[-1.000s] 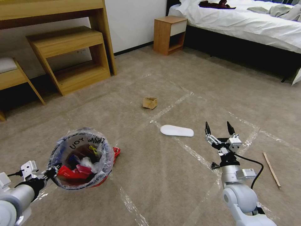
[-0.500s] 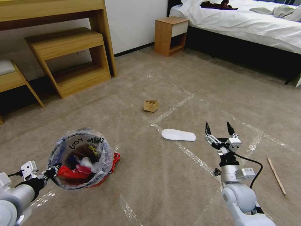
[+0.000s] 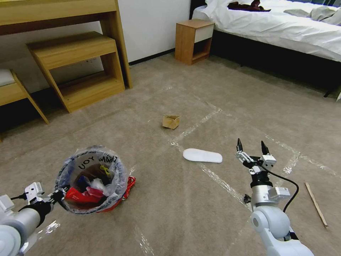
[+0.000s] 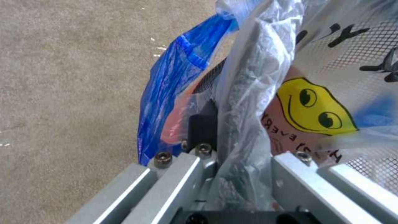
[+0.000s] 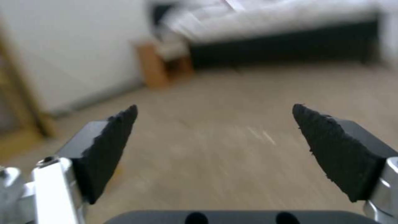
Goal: Pick up the trash bin and place the garbage on the floor into it.
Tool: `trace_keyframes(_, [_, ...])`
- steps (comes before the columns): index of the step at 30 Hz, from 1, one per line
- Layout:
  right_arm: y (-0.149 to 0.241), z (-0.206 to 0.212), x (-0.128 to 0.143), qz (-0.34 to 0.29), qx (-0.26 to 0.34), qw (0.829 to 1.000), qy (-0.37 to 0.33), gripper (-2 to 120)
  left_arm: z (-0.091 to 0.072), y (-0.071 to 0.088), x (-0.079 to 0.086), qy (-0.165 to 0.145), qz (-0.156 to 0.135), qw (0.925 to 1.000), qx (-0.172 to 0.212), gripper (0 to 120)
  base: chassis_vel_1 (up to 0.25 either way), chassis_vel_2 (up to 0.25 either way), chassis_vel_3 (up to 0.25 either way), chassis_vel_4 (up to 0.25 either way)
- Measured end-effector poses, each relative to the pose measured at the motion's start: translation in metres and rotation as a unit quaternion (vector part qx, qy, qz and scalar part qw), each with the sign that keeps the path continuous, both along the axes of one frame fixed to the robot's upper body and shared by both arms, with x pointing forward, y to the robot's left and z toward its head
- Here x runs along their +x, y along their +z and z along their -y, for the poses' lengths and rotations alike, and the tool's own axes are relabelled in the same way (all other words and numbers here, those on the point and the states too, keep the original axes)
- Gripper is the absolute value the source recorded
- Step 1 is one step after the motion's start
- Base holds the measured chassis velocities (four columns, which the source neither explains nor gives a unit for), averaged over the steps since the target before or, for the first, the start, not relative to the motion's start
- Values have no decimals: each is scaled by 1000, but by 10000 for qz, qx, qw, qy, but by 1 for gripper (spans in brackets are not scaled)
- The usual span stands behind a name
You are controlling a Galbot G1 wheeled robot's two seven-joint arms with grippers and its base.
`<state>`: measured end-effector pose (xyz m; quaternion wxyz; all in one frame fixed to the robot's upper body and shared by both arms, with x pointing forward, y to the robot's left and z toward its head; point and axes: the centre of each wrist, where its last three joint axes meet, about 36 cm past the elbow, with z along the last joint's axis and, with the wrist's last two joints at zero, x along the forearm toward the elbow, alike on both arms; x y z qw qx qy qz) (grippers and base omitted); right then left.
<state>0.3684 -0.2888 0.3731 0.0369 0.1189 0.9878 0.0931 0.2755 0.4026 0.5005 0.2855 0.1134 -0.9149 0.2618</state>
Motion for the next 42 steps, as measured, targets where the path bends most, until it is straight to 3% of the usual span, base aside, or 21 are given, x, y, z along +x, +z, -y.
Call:
trace_keyframes(2, [1, 1, 1, -640, 177, 9968, -455, 90, 0, 0, 0, 4, -1, 10000, -4, 0, 0, 0, 0, 0])
trace_keyframes(4, [1, 1, 1, -730, 197, 9958, -519, 90, 0, -1, 0, 5, -2, 10000, -4, 0, 0, 0, 0, 0])
trace_keyframes(6, [0, 5, 5, -1363, 398, 9852, -963, 93, -1, -2, 0, 22, -14, 10000, -1, 0, 0, 0, 0, 0])
trace_keyframes(7, [0, 5, 5, -1363, 398, 9852, -963, 93, -1, -2, 0, 22, -14, 10000, -1, 0, 0, 0, 0, 0])
trace_keyframes(10, [2, 13, 14, -2339, 1288, 9505, -1587, 99, -1, -3, 1, 27, -6, 10000, -5, 0, 0, 0, 0, 0])
trace_keyframes(11, [2, 13, 14, -2339, 1288, 9505, -1587, 99, -1, -3, 1, 27, -6, 10000, -5, 0, 0, 0, 0, 0])
trace_keyframes(14, [-7, 23, 17, -2788, 1696, 9240, -1992, 99, -1, -4, 1, 30, -15, 10000, -15, 0, 0, 0, 0, 0])
trace_keyframes(22, [-43, 31, 20, -3376, 2130, 8855, -2379, 98, -1, -6, 1, 34, -22, 10000, -7, 0, 0, 0, 0, 0])
trace_keyframes(31, [-71, 18, 39, -3688, 2409, 8663, -2356, 98, 1, -8, -2, 34, -45, 10000, 2, 0, 0, 0, 0, 0])
trace_keyframes(33, [-82, 16, 46, -3740, 2469, 8625, -2351, 93, 1, -9, -4, 35, -61, 10000, 15, 0, 0, 0, 0, 0])
trace_keyframes(42, [-103, 16, 58, -3696, 2524, 8639, -2309, 92, 2, -8, -8, 41, -73, 10000, 40, 0, 0, 0, 0, 0])
